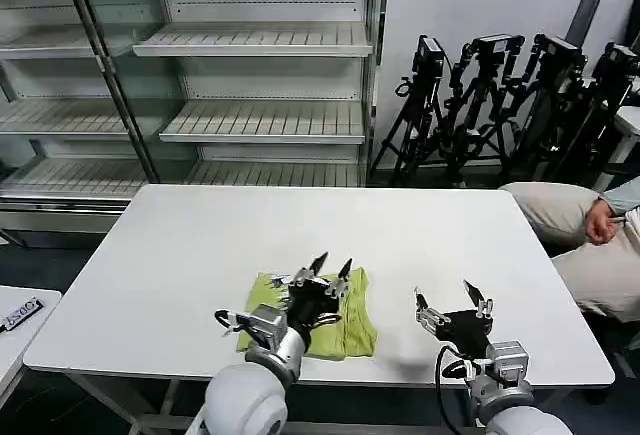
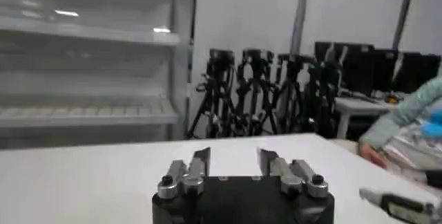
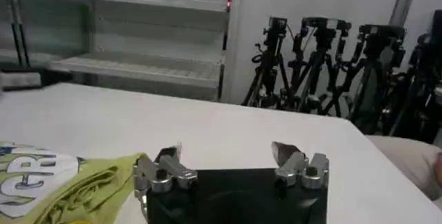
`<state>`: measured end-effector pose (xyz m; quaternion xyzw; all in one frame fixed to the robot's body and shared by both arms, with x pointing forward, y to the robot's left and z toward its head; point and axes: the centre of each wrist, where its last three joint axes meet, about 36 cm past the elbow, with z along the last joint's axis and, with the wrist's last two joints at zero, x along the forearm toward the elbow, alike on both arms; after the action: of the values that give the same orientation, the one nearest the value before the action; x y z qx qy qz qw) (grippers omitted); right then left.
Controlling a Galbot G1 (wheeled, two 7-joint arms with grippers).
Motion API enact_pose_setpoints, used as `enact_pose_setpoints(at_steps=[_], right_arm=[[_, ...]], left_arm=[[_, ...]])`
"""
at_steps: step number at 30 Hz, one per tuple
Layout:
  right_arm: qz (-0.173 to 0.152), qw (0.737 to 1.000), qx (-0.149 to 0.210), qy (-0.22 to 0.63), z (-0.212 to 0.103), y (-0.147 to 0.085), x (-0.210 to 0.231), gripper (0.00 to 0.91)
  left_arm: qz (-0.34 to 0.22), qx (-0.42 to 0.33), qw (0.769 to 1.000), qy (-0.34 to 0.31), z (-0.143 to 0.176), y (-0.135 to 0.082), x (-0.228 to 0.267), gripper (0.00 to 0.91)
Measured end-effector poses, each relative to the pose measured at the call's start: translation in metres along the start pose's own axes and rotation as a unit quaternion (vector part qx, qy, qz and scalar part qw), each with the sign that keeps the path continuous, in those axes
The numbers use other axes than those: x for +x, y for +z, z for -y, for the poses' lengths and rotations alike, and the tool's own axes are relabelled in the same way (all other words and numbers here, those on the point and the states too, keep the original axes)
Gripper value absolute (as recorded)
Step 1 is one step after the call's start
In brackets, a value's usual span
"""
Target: Fold and organize the clothes.
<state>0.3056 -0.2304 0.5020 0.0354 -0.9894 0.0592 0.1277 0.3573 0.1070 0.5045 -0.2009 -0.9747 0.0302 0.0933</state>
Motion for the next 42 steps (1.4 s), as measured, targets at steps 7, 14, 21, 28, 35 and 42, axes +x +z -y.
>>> enact_pose_setpoints(at_steps=[7,14,21,28,35,42], right_arm=[[0.000,1.000,-0.002,-0.003,-0.002,0.001,-0.003,0.907],[0.000,1.000,0.000,-0.002,-0.001,0.000,-0.002,0.907],[0.003,1.000,0.001,-0.001,0.000,-0.001,-0.001,0.907],[0.004,1.000,0.001,0.000,0.001,-0.002,-0.001,0.907],[0.004,1.000,-0.003,-0.002,-0.001,-0.001,-0.002,0.907],[0.005,1.000,-0.005,-0.004,-0.004,-0.001,-0.003,0.907]], left_arm=[[-0.036,-0.008,0.996,-0.079,-0.038,0.016,0.011,0.907],[-0.093,0.001,0.987,-0.133,-0.066,0.047,0.013,0.907],[-0.128,0.028,0.979,-0.159,-0.081,0.065,0.006,0.010],[-0.145,0.050,0.974,-0.164,-0.089,0.074,0.003,0.010],[-0.153,0.060,0.973,-0.165,-0.092,0.079,0.001,0.010],[-0.151,0.060,0.975,-0.152,-0.097,0.080,0.002,0.010]])
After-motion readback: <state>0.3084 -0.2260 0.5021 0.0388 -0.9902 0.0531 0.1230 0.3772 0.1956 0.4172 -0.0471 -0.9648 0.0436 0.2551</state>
